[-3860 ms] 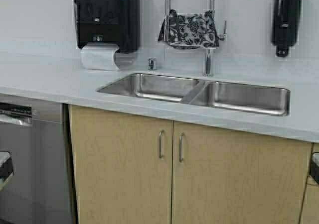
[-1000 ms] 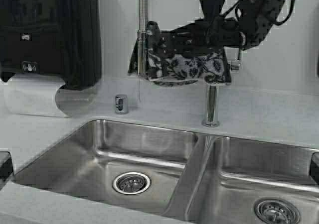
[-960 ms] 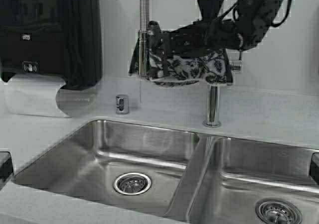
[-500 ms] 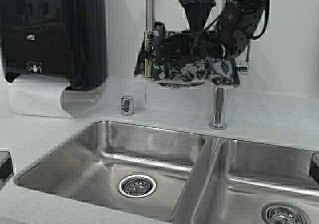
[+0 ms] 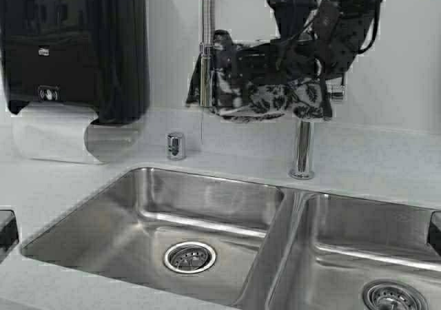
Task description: Get the cloth and wipe up the spill under the wine glass
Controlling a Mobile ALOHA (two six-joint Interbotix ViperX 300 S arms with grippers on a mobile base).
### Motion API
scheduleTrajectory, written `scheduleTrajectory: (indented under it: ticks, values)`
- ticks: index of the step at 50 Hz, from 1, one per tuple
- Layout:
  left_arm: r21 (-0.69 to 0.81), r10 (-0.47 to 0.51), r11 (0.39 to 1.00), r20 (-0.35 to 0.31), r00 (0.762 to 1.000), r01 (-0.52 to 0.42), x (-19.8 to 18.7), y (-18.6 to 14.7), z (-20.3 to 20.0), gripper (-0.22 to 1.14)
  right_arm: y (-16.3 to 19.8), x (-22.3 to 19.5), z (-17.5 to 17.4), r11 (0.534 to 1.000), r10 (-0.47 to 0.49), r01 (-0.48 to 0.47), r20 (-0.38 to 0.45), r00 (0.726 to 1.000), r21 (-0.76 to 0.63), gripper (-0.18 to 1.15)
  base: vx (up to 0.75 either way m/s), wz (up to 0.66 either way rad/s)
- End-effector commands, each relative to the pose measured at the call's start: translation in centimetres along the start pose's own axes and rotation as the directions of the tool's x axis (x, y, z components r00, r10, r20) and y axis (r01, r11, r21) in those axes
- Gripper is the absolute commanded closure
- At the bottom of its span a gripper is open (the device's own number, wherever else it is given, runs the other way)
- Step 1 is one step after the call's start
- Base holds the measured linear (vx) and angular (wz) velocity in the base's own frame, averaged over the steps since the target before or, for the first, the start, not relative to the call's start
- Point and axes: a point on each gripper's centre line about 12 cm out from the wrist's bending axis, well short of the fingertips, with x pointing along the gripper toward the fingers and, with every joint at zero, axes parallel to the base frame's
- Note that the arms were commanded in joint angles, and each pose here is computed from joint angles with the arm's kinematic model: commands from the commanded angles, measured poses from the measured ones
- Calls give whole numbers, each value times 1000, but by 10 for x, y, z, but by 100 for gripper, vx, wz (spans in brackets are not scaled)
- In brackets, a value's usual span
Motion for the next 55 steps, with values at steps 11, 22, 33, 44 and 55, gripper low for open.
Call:
scheduleTrajectory:
  ticks: [11, 22, 33, 44, 55]
  values:
    - [2, 1, 1000, 6, 1000, -1, 1, 0, 3, 89, 8, 15, 15, 999, 39, -37, 58, 998, -25, 6, 0, 0]
    - [2, 1, 1000, 8, 1000, -1, 1, 0, 3, 89, 24, 14, 11, 995, 89, -87, 42, 995, -48, 15, 0, 0]
    - [2, 1, 1000, 6, 1000, -1, 1, 0, 3, 89, 26, 2, 11, 995, 93, -92, 27, 995, -49, 67, 0, 0]
    - [0, 1, 1000, 6, 1000, -1, 1, 0, 3, 89, 28, -21, 36, 994, 95, -92, 59, 994, -57, 94, 0, 0]
    - [-4, 2, 1000, 2, 1000, -2, 1, 0, 1, 89, 34, -48, 104, 993, 103, -89, 206, 973, -79, 92, 0, 0]
